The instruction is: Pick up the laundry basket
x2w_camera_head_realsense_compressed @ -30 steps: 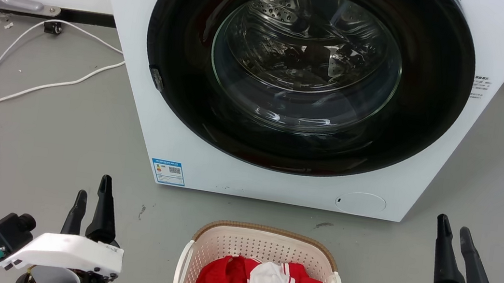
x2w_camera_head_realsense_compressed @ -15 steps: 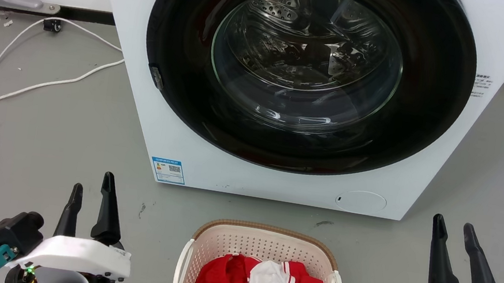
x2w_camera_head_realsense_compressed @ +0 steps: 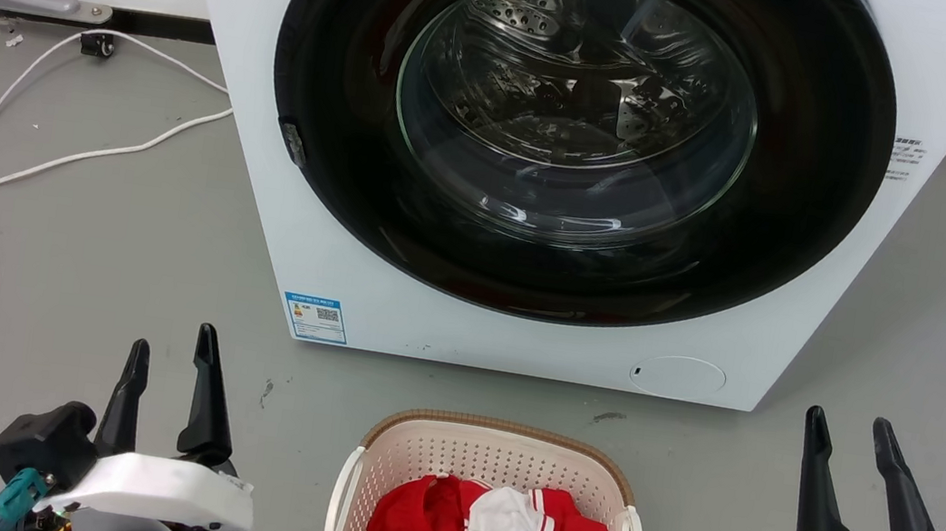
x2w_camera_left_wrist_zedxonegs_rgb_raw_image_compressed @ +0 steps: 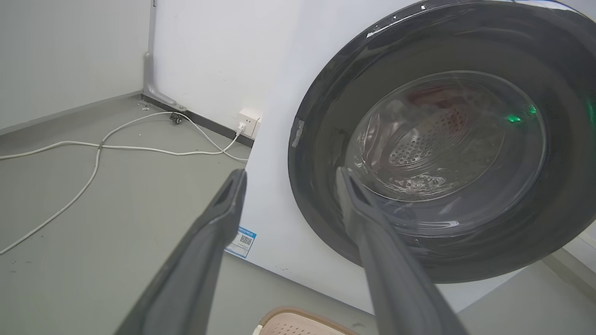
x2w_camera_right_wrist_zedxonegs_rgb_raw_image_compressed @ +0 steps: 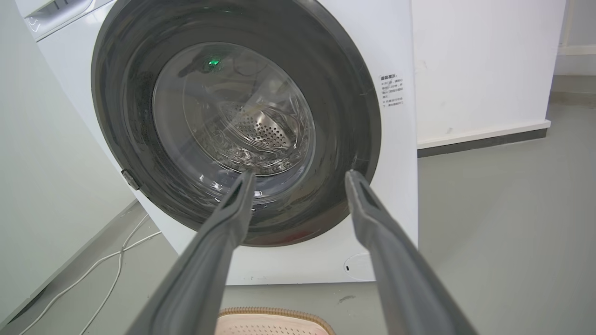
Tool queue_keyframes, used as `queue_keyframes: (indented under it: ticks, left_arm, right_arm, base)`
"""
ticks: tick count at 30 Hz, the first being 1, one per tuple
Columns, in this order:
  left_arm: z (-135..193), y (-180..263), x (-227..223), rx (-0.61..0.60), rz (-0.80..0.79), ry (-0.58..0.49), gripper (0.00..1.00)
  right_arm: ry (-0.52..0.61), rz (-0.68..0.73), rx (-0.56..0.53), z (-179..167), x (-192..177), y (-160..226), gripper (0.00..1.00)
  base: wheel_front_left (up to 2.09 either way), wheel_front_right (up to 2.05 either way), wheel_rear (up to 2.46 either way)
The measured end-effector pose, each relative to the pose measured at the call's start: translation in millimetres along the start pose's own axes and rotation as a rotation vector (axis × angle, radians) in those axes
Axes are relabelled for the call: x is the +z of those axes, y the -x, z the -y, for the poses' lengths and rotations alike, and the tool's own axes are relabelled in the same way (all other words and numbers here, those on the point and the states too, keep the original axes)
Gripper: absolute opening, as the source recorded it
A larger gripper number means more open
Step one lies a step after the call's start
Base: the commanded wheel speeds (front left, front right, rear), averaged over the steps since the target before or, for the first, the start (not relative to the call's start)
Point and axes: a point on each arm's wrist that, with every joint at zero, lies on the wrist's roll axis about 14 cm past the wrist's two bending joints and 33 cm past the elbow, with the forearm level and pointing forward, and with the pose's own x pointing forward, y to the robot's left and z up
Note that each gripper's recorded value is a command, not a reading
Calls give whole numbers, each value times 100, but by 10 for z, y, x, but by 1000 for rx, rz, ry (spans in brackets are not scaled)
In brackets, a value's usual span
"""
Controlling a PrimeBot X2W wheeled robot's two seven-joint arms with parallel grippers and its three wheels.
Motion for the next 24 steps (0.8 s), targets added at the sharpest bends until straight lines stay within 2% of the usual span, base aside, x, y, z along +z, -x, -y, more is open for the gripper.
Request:
queue_keyframes:
  ticks: [24]
  left_arm:
    - [81, 34, 58, -39, 62, -181, 100]
  right_arm:
    - [182, 21, 44, -82, 10, 53, 100]
  base:
    - [0, 0, 0]
